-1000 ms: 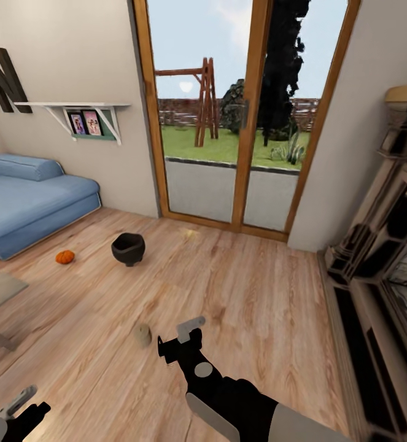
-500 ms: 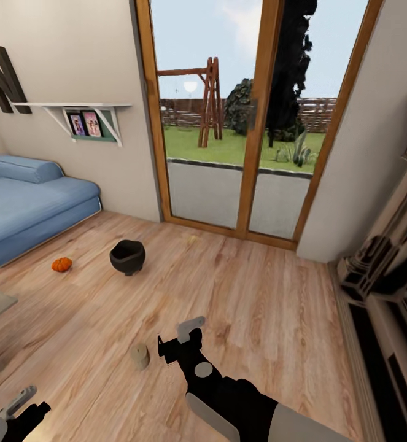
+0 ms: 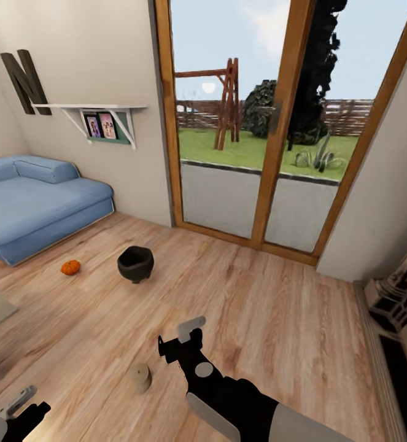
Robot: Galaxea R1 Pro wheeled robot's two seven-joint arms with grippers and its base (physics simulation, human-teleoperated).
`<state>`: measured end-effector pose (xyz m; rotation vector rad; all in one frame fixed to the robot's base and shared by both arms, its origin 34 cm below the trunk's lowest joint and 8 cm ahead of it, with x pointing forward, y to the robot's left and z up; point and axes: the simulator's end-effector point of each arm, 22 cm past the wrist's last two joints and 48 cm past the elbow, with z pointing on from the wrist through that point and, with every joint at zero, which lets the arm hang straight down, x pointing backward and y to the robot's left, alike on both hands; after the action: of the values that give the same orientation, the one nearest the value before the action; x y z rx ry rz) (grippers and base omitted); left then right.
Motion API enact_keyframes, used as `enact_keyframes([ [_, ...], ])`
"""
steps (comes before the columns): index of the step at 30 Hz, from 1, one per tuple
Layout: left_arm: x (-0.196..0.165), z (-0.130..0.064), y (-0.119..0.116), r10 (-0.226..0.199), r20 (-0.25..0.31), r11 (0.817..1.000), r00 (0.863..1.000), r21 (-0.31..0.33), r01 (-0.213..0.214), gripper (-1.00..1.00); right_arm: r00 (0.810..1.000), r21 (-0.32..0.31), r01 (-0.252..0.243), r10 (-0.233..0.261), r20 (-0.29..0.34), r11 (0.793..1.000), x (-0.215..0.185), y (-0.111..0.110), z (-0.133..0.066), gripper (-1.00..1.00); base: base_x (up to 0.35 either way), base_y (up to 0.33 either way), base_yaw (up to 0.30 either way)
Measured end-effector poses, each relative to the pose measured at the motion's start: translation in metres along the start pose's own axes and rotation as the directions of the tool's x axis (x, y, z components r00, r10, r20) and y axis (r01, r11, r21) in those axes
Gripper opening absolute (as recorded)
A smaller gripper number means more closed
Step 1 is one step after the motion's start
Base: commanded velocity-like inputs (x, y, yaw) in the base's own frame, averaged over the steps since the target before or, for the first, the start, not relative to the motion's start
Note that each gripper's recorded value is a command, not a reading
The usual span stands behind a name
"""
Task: Place each of the two pumpkins and all three candles from the living room inside a cabinet in the living room (use any cabinet), then make sure every cabinet is closed, and position the cauldron so it is next to a table in the living room.
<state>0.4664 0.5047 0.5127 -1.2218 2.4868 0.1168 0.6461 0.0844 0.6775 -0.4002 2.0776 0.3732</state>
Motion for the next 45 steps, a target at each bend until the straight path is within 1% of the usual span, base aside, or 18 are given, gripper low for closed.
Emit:
enact_keyframes([
  [8,-0.0006,-0.0001,0.0001,0.000,0.001,1.000,1.000,0.000,0.000,1.00,1.000,0.001,-0.002,0.002,0.000,1.000,0.0002,-0.0012,0.0000,1.00,0.309,-0.117,0.002],
  [25,-0.0008,-0.0002,0.0004,0.000,0.001,1.000,1.000,-0.001,0.000,1.00,1.000,0.001,-0.001,0.001,-0.001,1.000,0.0004,-0.0010,0.0000,1.00,0.321,0.031,0.000],
  [27,-0.0008,0.0000,0.0003,0.000,0.000,1.000,1.000,-0.001,0.000,1.00,1.000,0.000,0.001,-0.001,-0.012,1.000,0.0029,-0.0006,0.0002,1.00,0.091,0.000,0.000],
  [35,-0.0009,0.0000,-0.0001,-0.002,-0.001,1.000,1.000,0.001,0.002,1.00,1.000,0.002,-0.008,0.008,-0.003,1.000,0.0007,-0.0015,0.0006,1.00,0.013,0.125,0.000],
  [42,0.0009,0.0005,-0.0002,-0.005,-0.004,1.000,1.000,0.001,0.005,1.00,1.000,0.004,-0.010,0.010,-0.003,1.000,0.0005,-0.0022,0.0007,1.00,0.000,0.028,0.000],
  [45,0.0013,0.0005,-0.0020,-0.007,-0.006,1.000,1.000,0.006,0.007,1.00,1.000,0.020,-0.013,0.013,-0.006,1.000,0.0009,-0.0057,0.0009,1.00,0.000,0.002,0.000],
])
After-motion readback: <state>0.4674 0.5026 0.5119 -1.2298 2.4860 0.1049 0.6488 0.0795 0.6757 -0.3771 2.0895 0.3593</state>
